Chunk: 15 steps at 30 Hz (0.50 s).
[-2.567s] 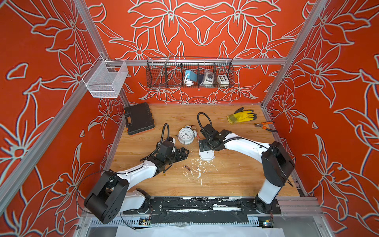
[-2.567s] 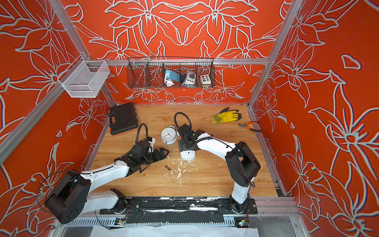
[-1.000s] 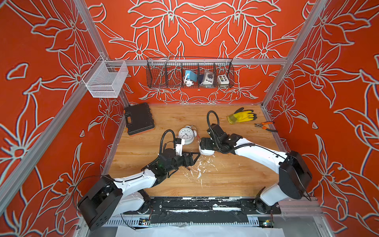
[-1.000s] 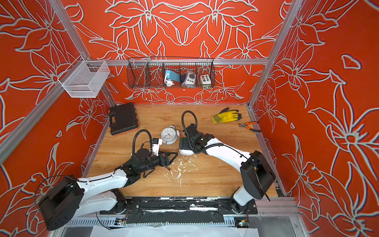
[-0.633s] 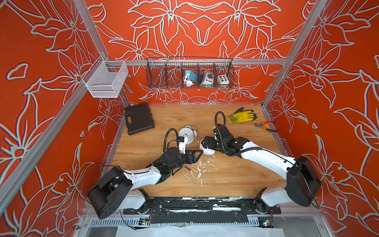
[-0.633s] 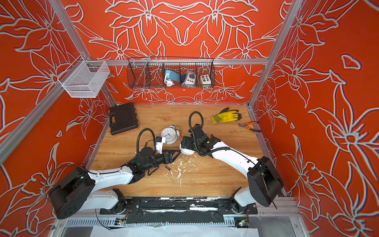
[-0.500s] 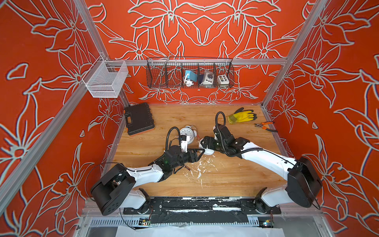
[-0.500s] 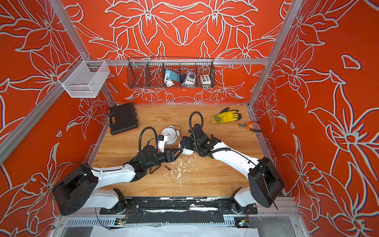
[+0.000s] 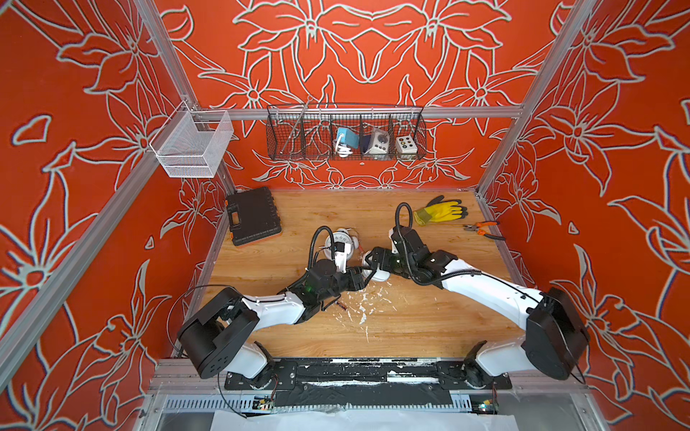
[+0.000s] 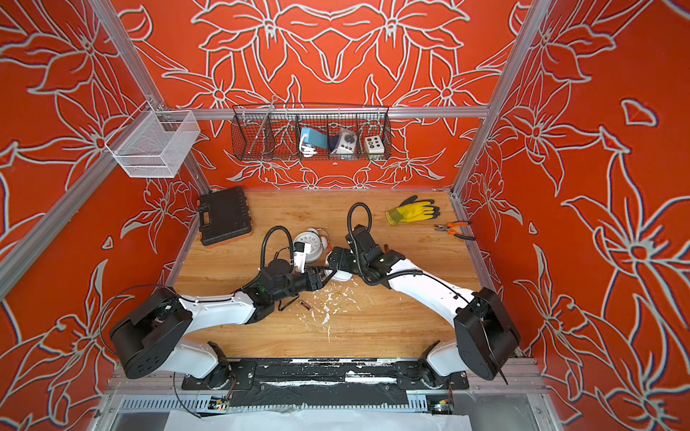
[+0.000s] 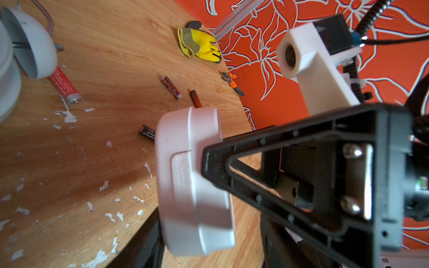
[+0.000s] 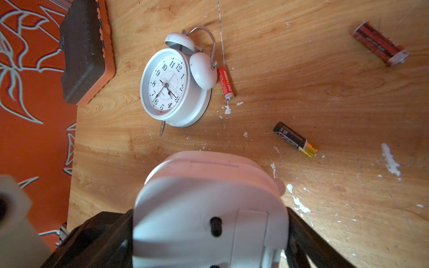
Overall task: Insert the battery into the alarm
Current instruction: Adjust the alarm at the center of the board.
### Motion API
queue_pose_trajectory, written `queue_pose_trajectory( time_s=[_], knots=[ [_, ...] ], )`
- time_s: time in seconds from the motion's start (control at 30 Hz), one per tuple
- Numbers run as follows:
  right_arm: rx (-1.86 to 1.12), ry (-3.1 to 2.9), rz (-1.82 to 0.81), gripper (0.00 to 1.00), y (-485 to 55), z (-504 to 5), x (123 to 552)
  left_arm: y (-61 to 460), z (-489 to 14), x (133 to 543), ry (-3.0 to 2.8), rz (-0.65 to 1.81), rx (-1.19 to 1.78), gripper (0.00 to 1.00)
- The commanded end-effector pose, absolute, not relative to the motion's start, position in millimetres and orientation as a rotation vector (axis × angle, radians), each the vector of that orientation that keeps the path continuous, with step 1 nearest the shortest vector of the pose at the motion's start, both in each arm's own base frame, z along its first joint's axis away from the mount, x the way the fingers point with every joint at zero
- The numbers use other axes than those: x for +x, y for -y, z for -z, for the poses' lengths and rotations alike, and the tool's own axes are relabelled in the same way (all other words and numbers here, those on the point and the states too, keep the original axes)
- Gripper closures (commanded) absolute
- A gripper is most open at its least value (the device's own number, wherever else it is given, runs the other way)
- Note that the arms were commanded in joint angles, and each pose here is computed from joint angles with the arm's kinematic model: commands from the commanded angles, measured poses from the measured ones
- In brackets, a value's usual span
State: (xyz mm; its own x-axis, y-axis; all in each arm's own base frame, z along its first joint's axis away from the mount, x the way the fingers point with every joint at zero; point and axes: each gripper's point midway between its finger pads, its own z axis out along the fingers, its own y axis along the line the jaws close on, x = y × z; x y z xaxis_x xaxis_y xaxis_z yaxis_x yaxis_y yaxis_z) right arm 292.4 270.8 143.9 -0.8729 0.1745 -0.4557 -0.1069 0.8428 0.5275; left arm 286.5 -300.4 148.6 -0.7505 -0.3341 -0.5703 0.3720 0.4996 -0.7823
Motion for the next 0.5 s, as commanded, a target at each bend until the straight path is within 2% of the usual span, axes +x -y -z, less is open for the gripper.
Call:
queue_pose_trajectory(
  time_s=[0.0,0.3,0.47],
  knots=[
    [0.038,-2.469,-0.825,0.19,-276.5,-158.6,292.8,306.6,-153.1,287.5,-2.039,1.314,0.040,0.43],
    [0.024,-2.474,-0.805,0.18,-273.6,-157.1,291.5,301.6,-150.0,289.2,-2.051,1.272,0.028,0.68],
    [-0.026,-2.448,-0.794,0.05,-267.1,-164.8,290.7,300.0,-147.1,288.5,-2.056,1.248,0.053,0.76]
  ],
)
